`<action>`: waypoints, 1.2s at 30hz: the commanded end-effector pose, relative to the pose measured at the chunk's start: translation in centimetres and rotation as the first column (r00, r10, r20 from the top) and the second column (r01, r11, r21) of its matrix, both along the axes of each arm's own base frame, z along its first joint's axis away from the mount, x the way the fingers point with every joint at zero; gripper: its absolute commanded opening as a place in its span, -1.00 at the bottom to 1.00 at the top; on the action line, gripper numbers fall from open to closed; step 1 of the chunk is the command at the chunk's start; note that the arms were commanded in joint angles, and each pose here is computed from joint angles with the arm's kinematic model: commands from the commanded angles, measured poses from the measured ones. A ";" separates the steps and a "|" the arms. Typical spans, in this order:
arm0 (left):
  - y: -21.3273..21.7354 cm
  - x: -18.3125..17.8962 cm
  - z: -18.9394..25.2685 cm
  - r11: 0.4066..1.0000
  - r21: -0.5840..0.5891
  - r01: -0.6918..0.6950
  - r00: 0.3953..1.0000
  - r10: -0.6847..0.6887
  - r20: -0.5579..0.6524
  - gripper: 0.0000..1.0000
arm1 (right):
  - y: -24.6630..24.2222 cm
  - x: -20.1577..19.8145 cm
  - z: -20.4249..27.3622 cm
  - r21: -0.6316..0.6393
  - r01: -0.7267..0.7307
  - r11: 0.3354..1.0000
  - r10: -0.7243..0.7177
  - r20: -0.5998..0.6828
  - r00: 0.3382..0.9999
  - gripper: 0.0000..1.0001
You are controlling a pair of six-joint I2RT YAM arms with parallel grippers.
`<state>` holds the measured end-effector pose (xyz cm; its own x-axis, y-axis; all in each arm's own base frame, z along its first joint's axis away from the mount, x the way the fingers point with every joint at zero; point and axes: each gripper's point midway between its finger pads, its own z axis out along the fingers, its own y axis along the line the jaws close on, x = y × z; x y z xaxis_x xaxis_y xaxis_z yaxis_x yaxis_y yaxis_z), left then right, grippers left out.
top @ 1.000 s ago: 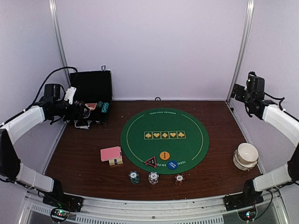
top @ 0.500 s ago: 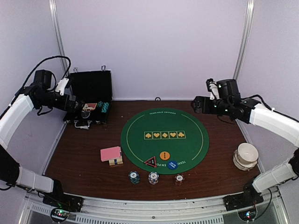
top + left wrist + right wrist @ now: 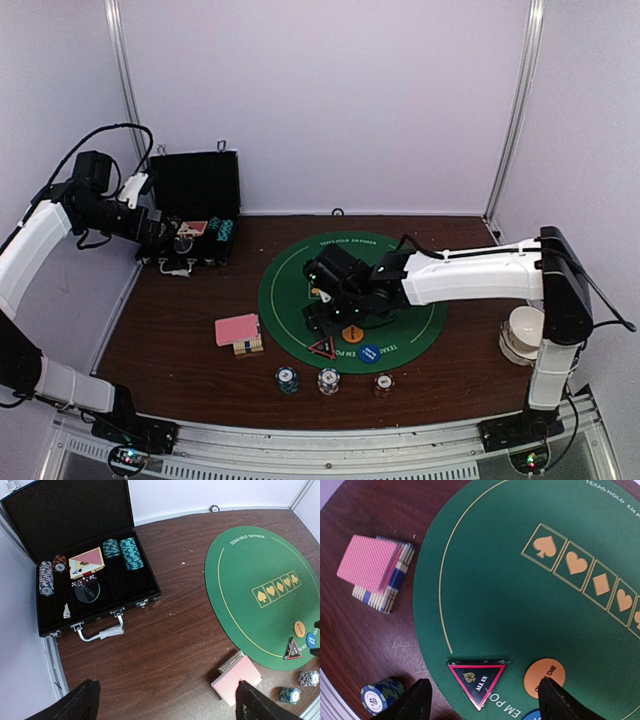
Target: Distribute texas hold em gaming equipment
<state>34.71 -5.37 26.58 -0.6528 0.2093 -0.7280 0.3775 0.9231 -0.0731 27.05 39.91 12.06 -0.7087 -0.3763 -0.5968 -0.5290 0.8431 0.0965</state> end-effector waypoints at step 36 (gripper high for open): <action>-0.5 -0.4 4.4 0.998 -0.004 0.055 0.998 -0.055 0.021 0.95 | 0.7 -5.1 -9.8 -0.222 -0.063 0.973 0.002 -0.262 0.965 0.23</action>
<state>34.41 -5.87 29.32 -0.6602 0.2428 -0.7107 0.4195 0.9041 -0.0808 22.12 39.99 2.64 -0.8055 -0.5056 -0.3091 -0.5410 0.8403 0.0351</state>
